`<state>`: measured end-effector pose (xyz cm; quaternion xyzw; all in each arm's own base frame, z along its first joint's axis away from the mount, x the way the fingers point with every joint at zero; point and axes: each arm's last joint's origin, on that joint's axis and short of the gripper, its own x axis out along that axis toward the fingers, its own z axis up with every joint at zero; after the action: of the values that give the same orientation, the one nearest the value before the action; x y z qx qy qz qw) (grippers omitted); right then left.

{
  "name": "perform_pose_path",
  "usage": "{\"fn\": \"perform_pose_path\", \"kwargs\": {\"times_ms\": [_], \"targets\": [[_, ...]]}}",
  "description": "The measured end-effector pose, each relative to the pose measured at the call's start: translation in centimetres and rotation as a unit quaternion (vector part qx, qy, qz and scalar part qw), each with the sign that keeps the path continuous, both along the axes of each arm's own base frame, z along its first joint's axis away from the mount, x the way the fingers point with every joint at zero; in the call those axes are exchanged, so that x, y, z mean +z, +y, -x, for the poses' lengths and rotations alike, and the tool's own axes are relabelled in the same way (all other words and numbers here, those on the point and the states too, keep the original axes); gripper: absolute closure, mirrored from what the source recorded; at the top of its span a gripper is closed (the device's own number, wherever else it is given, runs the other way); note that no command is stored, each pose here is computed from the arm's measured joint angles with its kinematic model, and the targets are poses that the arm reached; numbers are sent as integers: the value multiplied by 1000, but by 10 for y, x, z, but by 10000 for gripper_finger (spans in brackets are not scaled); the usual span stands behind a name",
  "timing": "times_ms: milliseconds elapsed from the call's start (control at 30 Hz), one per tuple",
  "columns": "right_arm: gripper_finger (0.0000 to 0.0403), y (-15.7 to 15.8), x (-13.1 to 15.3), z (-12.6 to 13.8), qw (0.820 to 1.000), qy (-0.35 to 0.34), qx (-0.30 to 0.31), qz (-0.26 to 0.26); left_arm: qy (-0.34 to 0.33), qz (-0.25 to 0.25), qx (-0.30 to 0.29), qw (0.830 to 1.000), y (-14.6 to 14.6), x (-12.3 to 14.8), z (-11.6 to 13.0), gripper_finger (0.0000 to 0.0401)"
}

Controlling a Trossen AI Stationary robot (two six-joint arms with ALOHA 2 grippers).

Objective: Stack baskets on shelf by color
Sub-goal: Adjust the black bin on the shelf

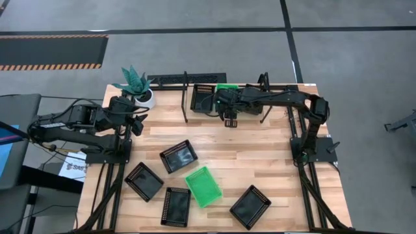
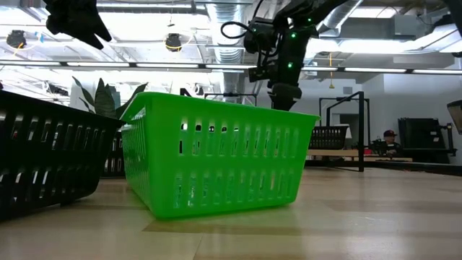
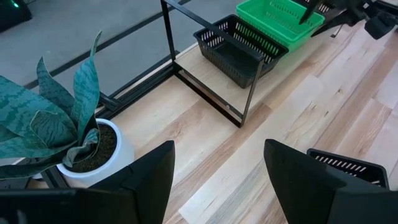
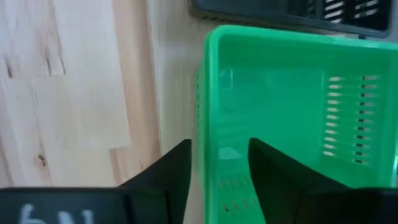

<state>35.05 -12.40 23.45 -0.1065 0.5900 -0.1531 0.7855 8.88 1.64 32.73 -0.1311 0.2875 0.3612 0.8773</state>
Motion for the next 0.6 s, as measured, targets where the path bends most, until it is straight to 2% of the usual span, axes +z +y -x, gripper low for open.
{"fn": "perform_pose_path", "kwargs": {"times_ms": [133, 267, 400, 467, 600], "targets": [[195, 1, 15, -1, 1000, -23, -4, 7, 0, 0, 0, 1000, 0, 0, 0, 165], [189, 2, 30, 3, 999, -23, -24, 6, 2, -1, -1, 1000, 0, 0, 0, 165], [192, 4, 36, 21, 996, 41, -77, 9, 4, 0, -1, 1000, 0, 0, 0, 165], [195, 3, 32, 33, 991, 86, -105, -5, 5, 0, -1, 1000, 0, -1, 1, 165], [197, 2, 21, 51, 982, 129, -135, -20, 4, 0, -1, 1000, 0, -1, 0, 165]]}}
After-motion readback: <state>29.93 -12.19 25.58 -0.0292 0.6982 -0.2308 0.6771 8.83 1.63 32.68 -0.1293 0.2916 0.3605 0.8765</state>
